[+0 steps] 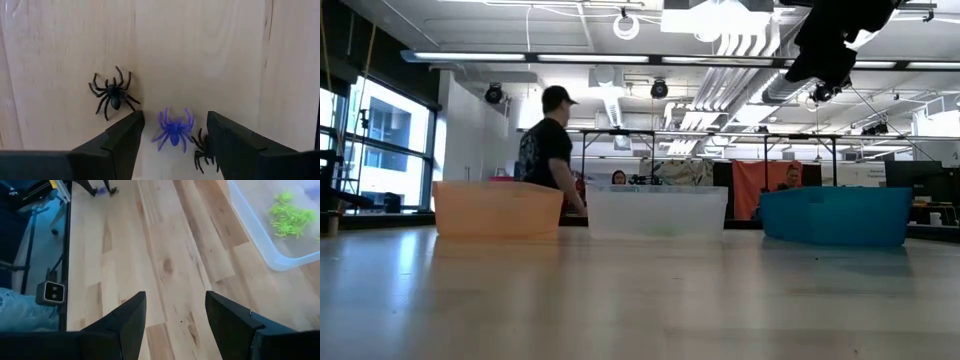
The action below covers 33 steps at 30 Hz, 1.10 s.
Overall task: Sort Halloween decoration
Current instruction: Put the purple spider toy into the blue bin
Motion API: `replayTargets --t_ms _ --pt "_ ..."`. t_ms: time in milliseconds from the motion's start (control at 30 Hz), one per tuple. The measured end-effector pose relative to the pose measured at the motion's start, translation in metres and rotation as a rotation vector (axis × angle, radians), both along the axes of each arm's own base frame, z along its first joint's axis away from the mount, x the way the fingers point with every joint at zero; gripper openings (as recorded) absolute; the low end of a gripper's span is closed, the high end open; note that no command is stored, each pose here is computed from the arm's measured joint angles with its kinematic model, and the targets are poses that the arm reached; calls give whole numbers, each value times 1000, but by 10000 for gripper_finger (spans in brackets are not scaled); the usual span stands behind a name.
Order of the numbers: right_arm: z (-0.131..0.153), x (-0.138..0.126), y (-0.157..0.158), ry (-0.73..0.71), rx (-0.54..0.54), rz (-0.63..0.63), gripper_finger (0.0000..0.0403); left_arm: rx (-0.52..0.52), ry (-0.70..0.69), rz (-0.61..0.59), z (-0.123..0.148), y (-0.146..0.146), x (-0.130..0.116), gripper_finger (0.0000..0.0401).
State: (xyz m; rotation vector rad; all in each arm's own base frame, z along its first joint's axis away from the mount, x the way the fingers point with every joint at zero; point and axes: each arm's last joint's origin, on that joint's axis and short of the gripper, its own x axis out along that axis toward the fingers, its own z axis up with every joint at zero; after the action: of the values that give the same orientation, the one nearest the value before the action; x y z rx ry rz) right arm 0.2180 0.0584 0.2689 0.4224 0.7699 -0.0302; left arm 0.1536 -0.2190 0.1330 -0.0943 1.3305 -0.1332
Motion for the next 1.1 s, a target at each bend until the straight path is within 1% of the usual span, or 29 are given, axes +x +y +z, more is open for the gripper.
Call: replayTargets --t_ms 100,200,300,433,467,600,633,733,833,933,1033,1100 --pt "0 0 0 -2 -8 -9 199 9 1 0 -3 2 -1 198" --pt "0 0 -1 -8 -32 -34 199 25 3 -5 -5 4 -2 164" --pt "0 0 -2 -11 -45 -47 199 39 -3 -2 -5 5 -2 109" --pt "0 0 -2 -14 -53 -56 199 56 6 9 -6 7 -3 24" --pt "0 0 -2 -14 -54 -55 199 54 12 18 -5 8 -3 13" --pt "0 0 -2 -13 -55 -55 199 -4 33 54 6 12 -4 9" --pt "0 0 -2 -13 -54 -55 199 -21 37 56 12 15 -5 6" --pt "0 0 -2 -10 -62 -49 199 -108 -23 69 38 21 -7 2" --pt "-1 0 -3 -10 -78 -38 199 -130 -46 91 58 35 -14 1" --pt "-1 0 -3 -10 -84 -37 199 -177 -50 90 75 46 -21 1" --pt "-1 0 -3 -11 -87 -40 199 -248 -31 133 81 47 -23 0" --pt "-1 0 -3 -11 -87 -40 199 -301 -14 130 80 38 -24 0"
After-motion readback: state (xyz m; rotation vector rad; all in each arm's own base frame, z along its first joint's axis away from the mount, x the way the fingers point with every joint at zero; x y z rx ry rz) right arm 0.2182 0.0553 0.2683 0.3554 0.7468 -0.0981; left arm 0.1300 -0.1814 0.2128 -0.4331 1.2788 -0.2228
